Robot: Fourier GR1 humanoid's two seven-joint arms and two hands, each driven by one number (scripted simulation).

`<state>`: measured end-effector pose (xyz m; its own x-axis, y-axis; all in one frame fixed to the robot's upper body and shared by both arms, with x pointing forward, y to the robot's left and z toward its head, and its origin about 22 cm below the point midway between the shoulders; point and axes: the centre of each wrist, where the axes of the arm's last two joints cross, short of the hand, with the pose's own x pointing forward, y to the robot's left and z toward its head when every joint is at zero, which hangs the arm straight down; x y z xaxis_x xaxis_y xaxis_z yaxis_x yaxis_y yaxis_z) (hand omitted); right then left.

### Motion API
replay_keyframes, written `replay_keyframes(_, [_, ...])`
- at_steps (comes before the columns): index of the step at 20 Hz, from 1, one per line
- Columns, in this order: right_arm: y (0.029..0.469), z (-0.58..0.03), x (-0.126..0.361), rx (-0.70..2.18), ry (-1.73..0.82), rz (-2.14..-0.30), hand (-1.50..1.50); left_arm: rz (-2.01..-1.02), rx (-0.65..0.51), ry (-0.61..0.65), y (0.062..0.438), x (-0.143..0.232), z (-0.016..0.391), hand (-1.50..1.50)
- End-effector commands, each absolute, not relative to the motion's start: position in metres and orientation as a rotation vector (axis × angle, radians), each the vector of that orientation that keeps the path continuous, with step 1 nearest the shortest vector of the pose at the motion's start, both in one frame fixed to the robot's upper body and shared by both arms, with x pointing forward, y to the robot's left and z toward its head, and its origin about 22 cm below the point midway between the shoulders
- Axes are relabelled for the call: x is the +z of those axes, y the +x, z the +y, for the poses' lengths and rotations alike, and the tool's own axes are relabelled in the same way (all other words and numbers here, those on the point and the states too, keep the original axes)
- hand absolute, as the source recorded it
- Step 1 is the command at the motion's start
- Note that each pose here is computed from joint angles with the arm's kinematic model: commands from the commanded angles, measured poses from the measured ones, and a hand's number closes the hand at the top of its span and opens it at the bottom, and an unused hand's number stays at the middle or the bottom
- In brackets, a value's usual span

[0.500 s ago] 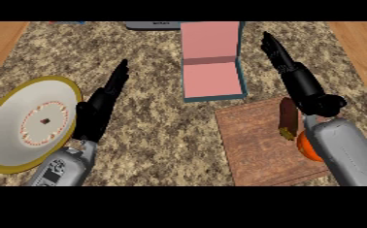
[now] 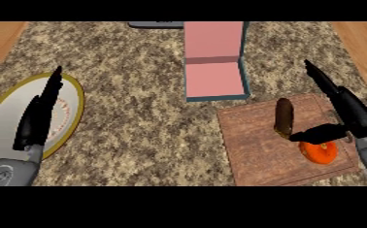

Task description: Pick the sweet potato from the cutting board and place it in the cardboard box

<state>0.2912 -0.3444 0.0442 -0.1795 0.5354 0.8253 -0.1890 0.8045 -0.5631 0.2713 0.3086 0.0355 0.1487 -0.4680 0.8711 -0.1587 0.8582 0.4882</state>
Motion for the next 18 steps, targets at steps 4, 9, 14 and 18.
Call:
replay_keyframes(4, [0.225,-0.398,-0.029,0.347,-0.144,-1.714,-1.50,-1.368,-0.204,0.661,0.252,0.026,0.354,0.00])
replay_keyframes(9, [0.234,-0.449,-0.026,0.527,-0.154,-1.786,-1.50,-1.366,-0.212,0.642,0.263,0.026,0.354,0.00])
replay_keyframes(14, [0.246,-0.480,0.034,0.919,-0.383,-1.577,-1.50,-1.362,-0.216,0.658,0.261,0.022,0.364,0.00])
replay_keyframes(18, [0.277,-0.456,0.057,1.066,-0.353,-1.468,-1.50,-1.368,-0.213,0.625,0.256,0.000,0.352,0.00])
